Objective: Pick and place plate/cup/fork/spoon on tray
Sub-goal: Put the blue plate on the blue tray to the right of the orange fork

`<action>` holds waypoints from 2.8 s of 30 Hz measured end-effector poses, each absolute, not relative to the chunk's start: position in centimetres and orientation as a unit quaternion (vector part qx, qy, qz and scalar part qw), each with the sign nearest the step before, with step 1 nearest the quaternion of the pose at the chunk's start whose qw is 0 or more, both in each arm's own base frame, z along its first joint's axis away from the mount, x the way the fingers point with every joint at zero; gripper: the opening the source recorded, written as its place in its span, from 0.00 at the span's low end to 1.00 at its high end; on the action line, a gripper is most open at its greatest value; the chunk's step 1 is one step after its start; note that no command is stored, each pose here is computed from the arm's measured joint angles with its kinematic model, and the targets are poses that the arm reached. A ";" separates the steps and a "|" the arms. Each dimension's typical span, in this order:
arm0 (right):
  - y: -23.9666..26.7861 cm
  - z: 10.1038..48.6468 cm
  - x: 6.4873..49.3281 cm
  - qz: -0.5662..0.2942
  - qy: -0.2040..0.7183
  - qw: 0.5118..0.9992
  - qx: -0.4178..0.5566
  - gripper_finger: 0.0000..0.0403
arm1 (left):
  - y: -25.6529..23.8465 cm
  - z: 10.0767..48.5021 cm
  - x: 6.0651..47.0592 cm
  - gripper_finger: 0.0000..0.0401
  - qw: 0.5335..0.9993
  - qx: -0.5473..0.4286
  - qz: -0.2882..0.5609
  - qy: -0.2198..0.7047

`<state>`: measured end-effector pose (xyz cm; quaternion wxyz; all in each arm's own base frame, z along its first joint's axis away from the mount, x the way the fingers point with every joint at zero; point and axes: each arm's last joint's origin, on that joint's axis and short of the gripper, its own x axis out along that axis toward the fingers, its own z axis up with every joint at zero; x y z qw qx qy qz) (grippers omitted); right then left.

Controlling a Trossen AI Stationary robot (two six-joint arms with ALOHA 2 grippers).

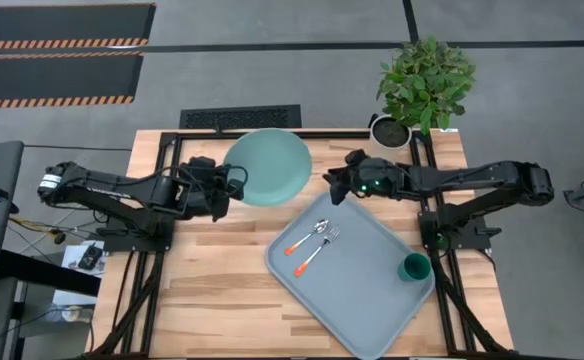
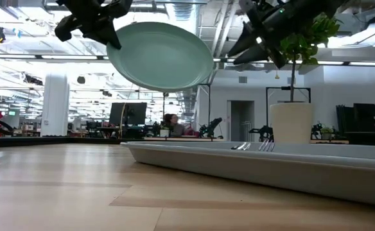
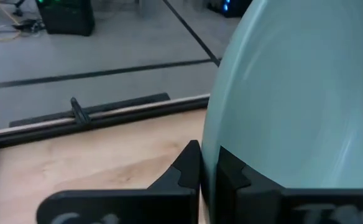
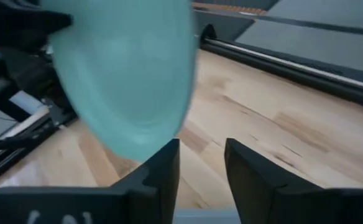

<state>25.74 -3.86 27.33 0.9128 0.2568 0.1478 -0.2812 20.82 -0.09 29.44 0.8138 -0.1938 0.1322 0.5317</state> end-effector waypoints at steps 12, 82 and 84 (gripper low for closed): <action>-5.0 28.1 26.6 -0.280 0.082 0.922 0.256 0.62 | 0.2 29.9 21.3 0.00 0.813 -0.202 0.538 0.094; -5.0 22.4 23.5 0.009 0.460 0.845 0.273 0.00 | -0.7 30.9 22.0 0.62 0.902 -0.239 0.263 0.246; -4.3 22.4 23.6 0.022 0.466 0.849 0.247 0.00 | -0.6 30.8 21.9 0.62 0.898 -0.240 0.272 0.247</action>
